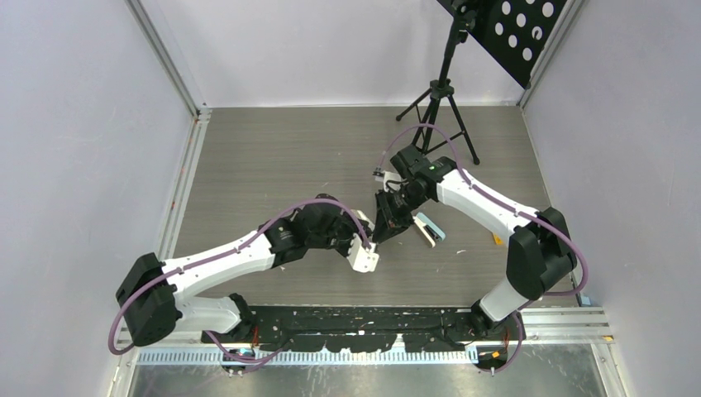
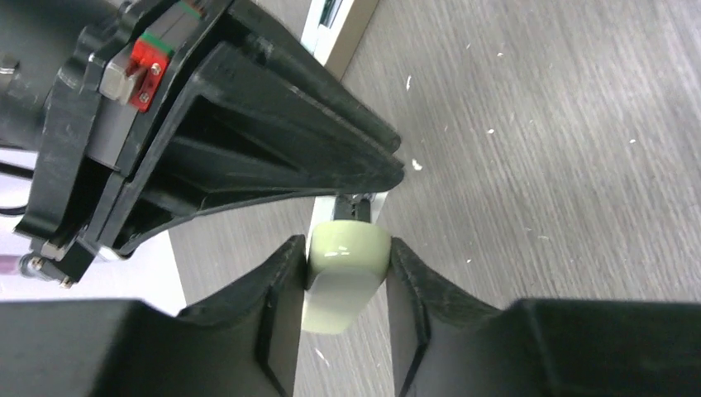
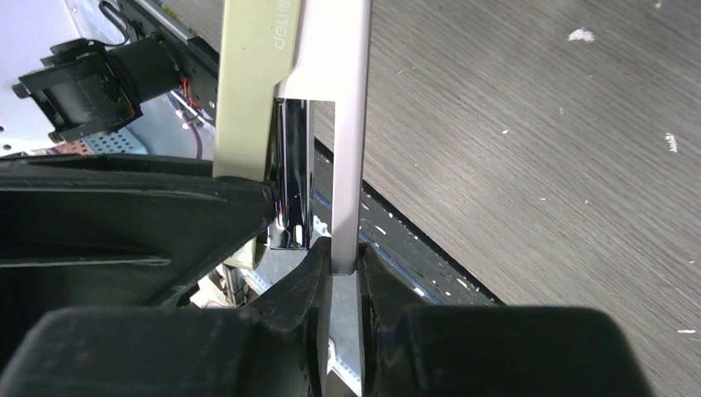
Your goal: Load the staples into the stapler
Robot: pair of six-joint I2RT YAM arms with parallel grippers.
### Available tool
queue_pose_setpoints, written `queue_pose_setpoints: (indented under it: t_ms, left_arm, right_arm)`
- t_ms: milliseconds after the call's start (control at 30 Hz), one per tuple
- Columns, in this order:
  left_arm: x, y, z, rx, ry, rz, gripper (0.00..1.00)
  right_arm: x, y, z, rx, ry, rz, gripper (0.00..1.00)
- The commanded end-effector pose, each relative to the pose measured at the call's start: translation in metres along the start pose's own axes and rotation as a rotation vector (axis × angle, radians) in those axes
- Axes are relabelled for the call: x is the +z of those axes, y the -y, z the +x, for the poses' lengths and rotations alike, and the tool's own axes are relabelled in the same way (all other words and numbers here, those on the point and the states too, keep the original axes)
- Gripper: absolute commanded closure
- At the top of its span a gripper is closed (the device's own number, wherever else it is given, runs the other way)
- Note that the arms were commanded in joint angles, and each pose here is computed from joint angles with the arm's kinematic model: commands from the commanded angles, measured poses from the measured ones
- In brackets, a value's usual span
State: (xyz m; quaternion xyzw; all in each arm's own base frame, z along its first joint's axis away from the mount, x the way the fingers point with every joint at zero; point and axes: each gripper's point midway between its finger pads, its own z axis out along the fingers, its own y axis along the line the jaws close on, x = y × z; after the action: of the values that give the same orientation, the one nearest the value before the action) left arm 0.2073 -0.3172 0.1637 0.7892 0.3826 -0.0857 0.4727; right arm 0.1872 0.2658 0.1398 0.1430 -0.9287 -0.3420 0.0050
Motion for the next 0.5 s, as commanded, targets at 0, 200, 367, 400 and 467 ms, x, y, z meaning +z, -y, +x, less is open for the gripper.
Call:
queue_pose_setpoints:
  t_ms: [0,200,367,400,467]
  left_arm:
    - [0.0,-0.019,-0.016,0.028,0.033,-0.043,0.73]
    - [-0.001,-0.023,-0.012,-0.042,0.003,-0.071,1.0]
    - [-0.004,-0.046,-0.001,-0.314,-0.071,-0.209,1.0]
    - [-0.004,-0.049,-0.001,-0.371,-0.072,-0.228,1.0]
    - [-0.004,-0.052,-0.003,-0.503,-0.063,-0.26,1.0]
  right_arm:
    - [-0.008,-0.018,-0.009,-0.044,0.028,-0.045,1.0]
    - [-0.017,-0.022,-0.027,-0.075,0.145,-0.019,0.89]
    - [-0.041,-0.022,-0.061,-0.081,0.395,0.053,0.6]
    - [-0.046,-0.021,-0.068,-0.076,0.453,0.068,0.58]
    - [-0.059,-0.017,-0.084,-0.059,0.588,0.104,0.55]
